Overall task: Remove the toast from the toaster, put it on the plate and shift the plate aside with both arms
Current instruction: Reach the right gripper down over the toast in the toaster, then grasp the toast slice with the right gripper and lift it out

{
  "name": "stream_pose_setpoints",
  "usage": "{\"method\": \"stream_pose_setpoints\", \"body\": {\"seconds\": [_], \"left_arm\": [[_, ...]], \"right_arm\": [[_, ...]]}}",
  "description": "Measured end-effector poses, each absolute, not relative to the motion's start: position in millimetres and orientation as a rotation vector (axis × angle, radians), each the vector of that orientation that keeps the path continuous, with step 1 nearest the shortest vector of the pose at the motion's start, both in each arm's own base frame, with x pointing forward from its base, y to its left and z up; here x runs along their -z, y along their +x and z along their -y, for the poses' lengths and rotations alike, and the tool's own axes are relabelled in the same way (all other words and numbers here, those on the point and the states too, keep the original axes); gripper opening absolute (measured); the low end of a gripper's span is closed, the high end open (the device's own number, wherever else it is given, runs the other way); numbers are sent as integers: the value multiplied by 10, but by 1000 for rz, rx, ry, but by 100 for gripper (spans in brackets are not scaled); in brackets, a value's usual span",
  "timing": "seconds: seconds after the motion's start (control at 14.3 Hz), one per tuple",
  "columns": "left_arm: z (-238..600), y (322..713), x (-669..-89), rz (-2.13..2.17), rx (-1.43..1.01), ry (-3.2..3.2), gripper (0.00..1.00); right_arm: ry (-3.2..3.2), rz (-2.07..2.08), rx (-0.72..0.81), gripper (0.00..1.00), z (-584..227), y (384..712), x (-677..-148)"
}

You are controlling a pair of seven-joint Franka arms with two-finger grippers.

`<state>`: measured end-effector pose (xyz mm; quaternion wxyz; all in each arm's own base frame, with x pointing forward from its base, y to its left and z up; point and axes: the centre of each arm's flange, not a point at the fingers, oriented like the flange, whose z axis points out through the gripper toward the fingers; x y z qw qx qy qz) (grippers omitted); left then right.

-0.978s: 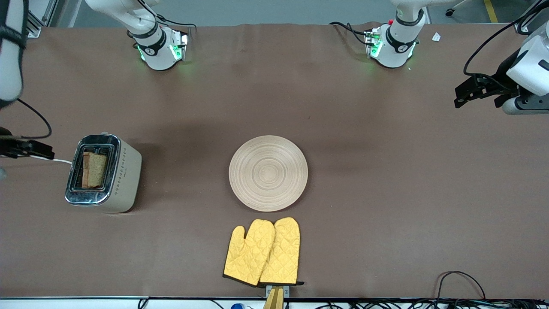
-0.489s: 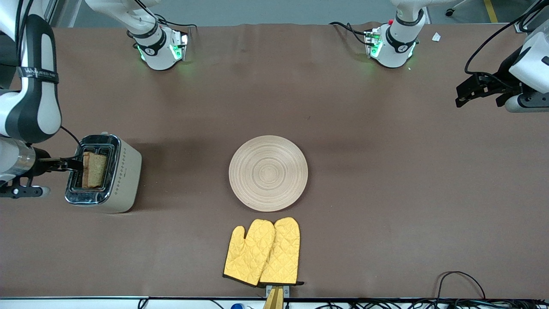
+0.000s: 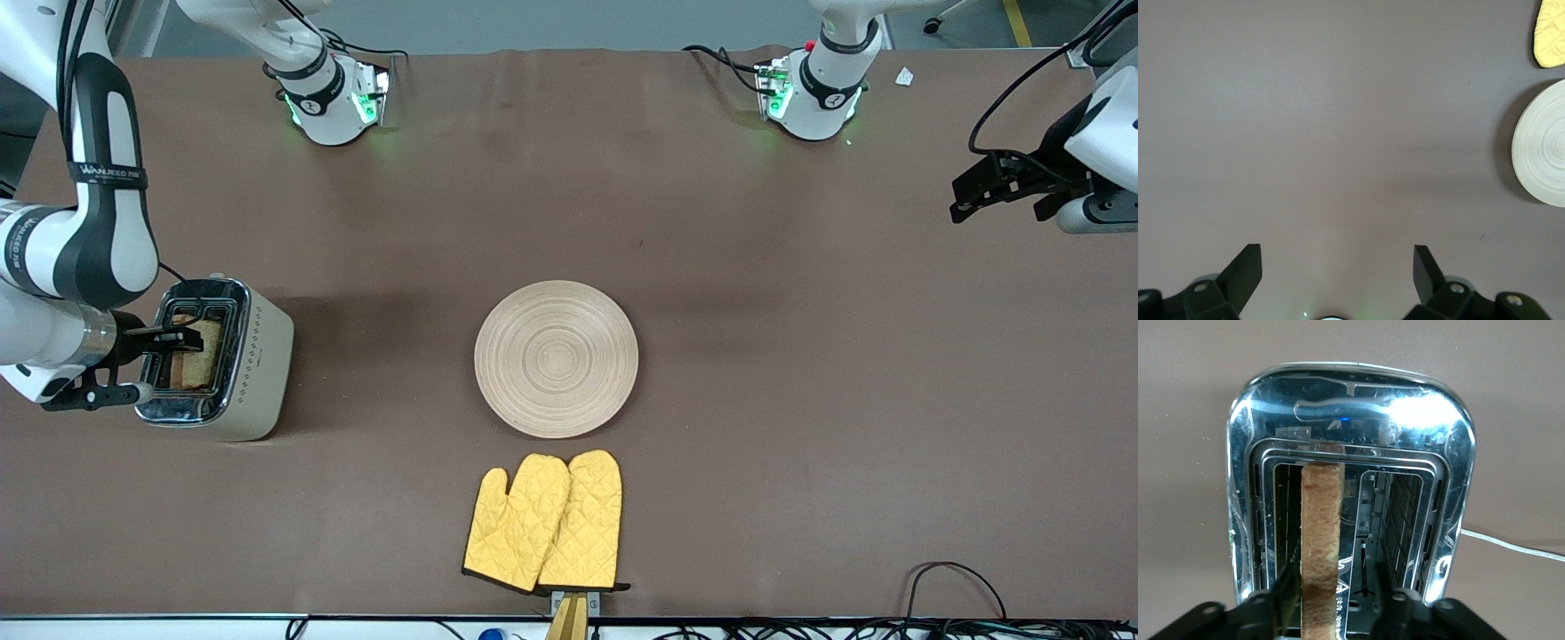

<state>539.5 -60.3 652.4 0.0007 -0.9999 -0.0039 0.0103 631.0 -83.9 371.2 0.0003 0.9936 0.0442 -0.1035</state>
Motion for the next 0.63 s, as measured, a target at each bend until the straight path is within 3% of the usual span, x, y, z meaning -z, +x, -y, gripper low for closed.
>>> {"method": "stream_pose_setpoints", "body": {"seconds": [0.21,0.28,0.42,0.63], "left_arm": [[583,5407,-6531,18,-19,-3141,100],[587,5415,-6538,17,-7,-3142,100],[593,5423,-6546,16,7,-3143,100],[590,5426,-6558,15,14,-3143,100]], "right_arm": [[3129,-148,325,17,804,6311,-3722],[3129,-151,325,13,792,6311,-3734],[3132,-167,317,10,787,6322,-3833],[3144,-270,257,10,810,6326,-4386]]}}
